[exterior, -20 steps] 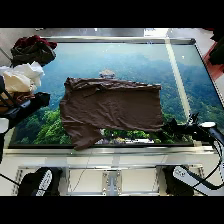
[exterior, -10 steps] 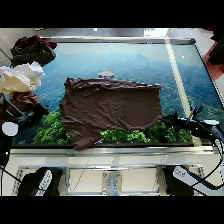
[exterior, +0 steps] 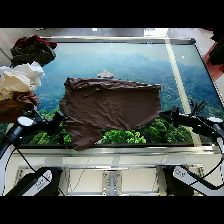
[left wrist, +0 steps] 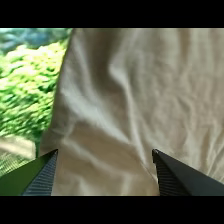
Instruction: Fold the shirts.
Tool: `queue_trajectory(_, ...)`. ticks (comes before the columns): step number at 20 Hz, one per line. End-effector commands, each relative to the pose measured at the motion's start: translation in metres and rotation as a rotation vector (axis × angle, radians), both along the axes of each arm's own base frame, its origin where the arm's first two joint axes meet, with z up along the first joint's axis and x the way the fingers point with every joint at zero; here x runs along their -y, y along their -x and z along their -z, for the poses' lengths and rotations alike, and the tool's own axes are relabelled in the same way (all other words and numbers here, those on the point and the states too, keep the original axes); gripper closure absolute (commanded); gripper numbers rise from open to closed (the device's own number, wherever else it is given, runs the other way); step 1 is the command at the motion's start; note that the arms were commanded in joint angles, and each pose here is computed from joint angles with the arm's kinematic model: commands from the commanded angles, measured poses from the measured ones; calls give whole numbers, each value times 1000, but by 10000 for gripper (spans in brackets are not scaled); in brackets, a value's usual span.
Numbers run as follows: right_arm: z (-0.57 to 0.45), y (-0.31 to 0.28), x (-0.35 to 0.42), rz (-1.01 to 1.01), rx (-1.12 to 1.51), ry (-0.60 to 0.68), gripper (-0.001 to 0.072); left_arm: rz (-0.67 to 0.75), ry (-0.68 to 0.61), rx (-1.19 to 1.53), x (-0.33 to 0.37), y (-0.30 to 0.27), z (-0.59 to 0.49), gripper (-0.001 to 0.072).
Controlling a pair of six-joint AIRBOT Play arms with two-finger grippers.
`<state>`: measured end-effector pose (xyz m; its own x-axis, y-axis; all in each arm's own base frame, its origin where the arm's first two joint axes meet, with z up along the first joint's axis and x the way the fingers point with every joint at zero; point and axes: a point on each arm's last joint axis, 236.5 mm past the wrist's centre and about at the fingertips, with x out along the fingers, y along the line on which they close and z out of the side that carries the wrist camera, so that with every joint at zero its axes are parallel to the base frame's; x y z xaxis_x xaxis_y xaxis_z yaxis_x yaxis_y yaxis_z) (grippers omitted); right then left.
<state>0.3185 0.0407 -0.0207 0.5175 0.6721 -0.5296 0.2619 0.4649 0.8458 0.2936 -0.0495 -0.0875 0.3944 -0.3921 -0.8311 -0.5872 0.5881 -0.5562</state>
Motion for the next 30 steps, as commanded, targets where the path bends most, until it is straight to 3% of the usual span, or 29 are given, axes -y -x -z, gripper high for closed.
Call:
queue_trajectory(1,-14,-5,-5,4,38,-45,686,-16,26,-33,2,-1,14,7)
queue_trajectory(5,-19,-7,-5,13,51,-51,686,-8,2,-2,-4,-11,7,7)
queue_trajectory(7,-20,-8,-5,16,53,-55,686,68,-14,9,-2,-15,-6,7)
queue_trajectory(11,-20,-10,-4,29,58,-57,686,214,-167,-78,-26,3,-21,7)
queue_trajectory(15,-21,-13,-2,42,63,-58,685,240,-248,-105,-42,13,-16,7)
queue_trajectory(23,-35,-23,-2,85,96,-113,686,157,-130,-44,-21,-4,2,16)
queue_trajectory(25,-36,-22,-4,77,96,-120,686,117,-123,-36,-26,-8,3,129)
queue_trajectory(30,-37,-23,-3,83,100,-123,686,12,0,15,-51,-10,-8,129)
